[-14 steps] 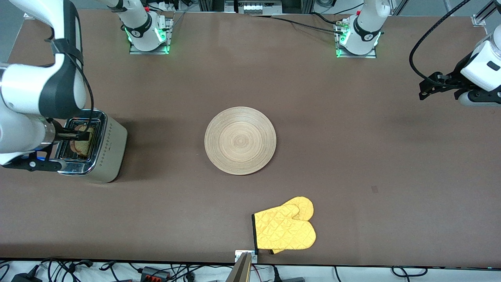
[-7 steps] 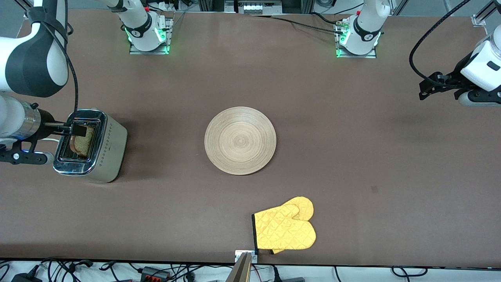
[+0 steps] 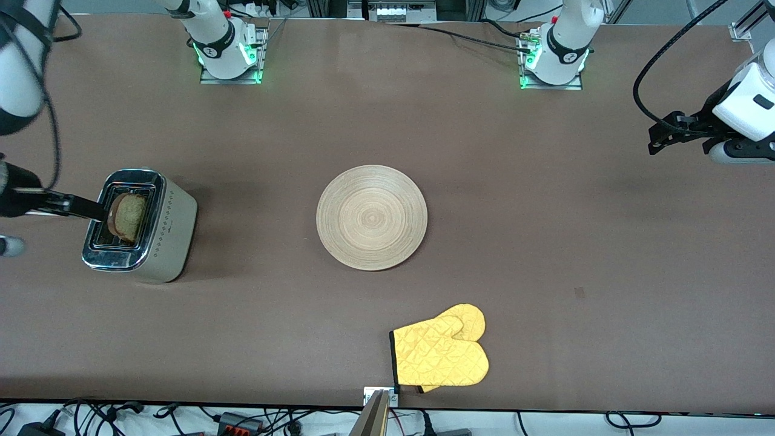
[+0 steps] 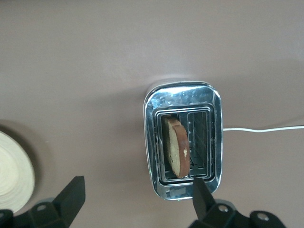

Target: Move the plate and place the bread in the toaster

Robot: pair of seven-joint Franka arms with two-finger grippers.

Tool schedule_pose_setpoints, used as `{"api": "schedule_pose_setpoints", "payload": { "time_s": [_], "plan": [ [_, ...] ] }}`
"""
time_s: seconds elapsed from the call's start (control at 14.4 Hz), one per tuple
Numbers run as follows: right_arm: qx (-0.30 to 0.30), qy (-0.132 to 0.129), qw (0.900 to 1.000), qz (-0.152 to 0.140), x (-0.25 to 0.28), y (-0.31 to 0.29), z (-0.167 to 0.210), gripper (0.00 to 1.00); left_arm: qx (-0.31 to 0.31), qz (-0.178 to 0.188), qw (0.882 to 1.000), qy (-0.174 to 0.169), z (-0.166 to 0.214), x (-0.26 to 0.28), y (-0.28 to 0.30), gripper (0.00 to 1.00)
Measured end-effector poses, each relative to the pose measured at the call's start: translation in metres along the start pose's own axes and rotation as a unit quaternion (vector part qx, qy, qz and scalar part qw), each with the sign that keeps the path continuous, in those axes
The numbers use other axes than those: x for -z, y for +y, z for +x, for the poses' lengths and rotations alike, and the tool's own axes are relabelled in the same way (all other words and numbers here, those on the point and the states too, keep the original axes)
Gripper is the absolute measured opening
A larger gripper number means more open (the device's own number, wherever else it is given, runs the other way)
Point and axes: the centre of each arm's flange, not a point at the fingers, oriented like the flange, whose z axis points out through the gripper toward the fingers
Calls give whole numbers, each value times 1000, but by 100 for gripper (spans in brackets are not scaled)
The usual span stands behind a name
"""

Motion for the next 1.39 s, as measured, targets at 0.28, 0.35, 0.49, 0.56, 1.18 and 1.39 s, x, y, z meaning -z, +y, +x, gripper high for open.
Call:
{"api": "schedule_pose_setpoints", "payload": {
  "time_s": [0.28,0.35,0.49,0.56,1.18,1.39],
  "plan": [
    [8,31,999,18,22,21,-4,100,0,0,1000,0,0,0,0,100],
    [5,36,999,21,23,28,-4,100,0,0,1000,0,0,0,0,100],
    [-1,44,999,26,16,44,-5,100,0,0,1000,0,0,0,0,100],
    [-2,44,999,26,13,48,-7,100,0,0,1000,0,0,0,0,100],
    [18,21,1000,6,-3,41,-50,100,0,0,1000,0,0,0,0,100],
    [25,21,999,6,-22,45,-72,100,0,0,1000,0,0,0,0,100]
  ]
}}
